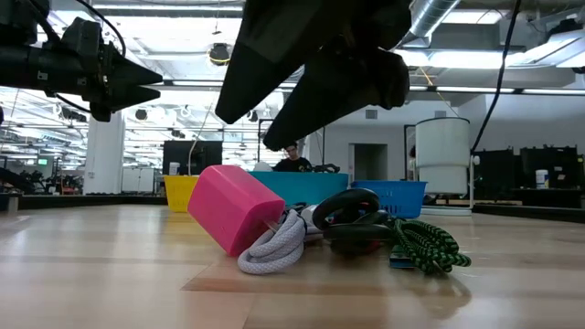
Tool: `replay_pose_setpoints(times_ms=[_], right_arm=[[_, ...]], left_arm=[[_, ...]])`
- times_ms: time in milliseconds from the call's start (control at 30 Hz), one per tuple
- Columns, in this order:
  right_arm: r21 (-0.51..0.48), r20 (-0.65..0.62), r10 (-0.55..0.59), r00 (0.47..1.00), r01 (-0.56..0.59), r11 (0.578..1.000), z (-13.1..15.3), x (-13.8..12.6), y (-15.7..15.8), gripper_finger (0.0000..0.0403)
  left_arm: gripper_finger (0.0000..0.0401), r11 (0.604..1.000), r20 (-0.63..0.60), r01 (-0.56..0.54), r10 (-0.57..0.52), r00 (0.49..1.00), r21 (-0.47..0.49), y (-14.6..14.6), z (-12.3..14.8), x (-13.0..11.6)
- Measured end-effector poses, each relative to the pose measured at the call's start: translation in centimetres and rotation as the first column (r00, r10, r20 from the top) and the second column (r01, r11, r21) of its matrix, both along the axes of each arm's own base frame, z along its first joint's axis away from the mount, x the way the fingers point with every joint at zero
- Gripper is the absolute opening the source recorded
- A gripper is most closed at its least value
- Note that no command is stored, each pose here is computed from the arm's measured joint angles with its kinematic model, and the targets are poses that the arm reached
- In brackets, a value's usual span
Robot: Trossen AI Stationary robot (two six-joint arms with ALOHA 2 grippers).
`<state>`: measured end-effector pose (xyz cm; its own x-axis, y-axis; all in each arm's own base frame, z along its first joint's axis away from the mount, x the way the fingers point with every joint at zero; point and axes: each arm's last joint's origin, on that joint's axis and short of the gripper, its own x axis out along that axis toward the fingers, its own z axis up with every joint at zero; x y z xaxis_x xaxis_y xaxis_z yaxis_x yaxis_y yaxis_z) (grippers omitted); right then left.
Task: Pick and place items into bin
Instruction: Put the pink charger adapter into the blue bin
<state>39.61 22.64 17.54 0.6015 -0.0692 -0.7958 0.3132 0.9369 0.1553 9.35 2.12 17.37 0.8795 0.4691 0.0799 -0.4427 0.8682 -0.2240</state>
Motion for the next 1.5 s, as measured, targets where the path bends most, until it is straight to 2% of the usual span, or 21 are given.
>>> replay_pose_setpoints(times_ms=[467, 1333, 1500], right_arm=[[0.004, -0.006, 0.022, 1.000, -0.022, 1.000, -1.4, 0.5, 0.2, 0.0235], [0.014, -0.007, 0.023, 1.000, -0.023, 1.000, -1.3, 1.0, -0.5, 0.0235], [0.012, -0.045, 0.027, 0.999, -0.026, 1.000, -3.0, 1.2, -0.6, 0.0235]], left_arm=[[0.0212, 1.000, 0.001, 0.000, 0.000, 1.000, 0.000, 0.0, 0.0, 0.0], [0.0212, 1.000, 0.000, 0.000, 0.000, 1.000, 0.000, 0.0, 0.0, 0.0], [0.0212, 1.000, 0.000, 0.000, 0.000, 1.000, 0.000, 0.0, 0.0, 0.0]])
